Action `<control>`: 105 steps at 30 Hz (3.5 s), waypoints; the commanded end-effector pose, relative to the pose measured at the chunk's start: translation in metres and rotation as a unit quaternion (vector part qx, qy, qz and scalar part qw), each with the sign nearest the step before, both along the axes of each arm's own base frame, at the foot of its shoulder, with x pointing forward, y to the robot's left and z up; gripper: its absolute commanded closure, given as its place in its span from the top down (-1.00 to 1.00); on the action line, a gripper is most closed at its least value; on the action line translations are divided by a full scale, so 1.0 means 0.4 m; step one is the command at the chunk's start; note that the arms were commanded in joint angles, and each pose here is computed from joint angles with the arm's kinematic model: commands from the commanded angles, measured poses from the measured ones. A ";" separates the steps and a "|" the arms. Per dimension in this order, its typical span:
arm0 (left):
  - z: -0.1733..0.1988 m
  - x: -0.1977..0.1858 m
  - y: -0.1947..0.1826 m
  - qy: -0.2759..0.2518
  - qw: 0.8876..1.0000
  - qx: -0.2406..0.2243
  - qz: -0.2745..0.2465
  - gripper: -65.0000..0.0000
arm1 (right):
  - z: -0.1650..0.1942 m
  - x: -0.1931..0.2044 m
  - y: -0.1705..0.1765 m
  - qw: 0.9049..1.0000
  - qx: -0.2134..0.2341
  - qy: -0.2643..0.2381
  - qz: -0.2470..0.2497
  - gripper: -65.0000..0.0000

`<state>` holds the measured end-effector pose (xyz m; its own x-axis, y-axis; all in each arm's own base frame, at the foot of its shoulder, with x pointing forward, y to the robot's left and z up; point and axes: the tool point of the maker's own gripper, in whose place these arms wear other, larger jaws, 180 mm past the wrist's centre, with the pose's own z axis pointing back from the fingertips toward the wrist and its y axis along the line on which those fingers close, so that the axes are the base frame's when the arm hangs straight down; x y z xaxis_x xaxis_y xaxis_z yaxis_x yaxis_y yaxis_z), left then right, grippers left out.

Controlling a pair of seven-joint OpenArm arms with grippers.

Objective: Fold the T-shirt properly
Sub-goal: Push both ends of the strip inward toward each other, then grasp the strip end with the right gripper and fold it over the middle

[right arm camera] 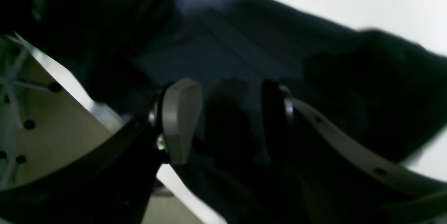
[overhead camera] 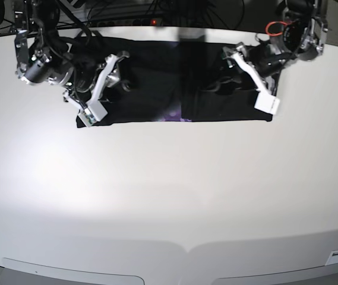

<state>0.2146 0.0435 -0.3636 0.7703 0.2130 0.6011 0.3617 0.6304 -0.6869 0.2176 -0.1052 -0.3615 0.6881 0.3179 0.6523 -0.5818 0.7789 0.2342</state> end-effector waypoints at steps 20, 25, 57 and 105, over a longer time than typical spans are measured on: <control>-0.034 0.035 0.155 -0.050 0.988 0.142 0.030 0.06 | -0.048 0.011 -0.330 0.984 0.012 0.110 -0.140 -0.03; -0.034 0.035 0.155 -0.050 0.988 0.142 0.030 0.06 | -0.083 0.033 -0.354 0.976 0.049 0.151 -0.151 -0.03; -0.055 0.030 0.171 -0.050 0.982 0.179 0.020 0.06 | -0.092 0.077 -0.280 0.969 0.133 0.154 -0.136 -1.00; -0.241 -0.021 0.208 -0.002 0.971 0.237 0.038 0.06 | 0.249 0.055 0.635 0.947 0.288 -0.043 0.136 -0.21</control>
<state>0.2277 0.1272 -0.4409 0.6868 0.0305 0.7262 0.2975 0.8998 -0.3191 0.2346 0.1440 -0.2795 0.5971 0.0940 0.7966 -0.7608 0.3811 0.5253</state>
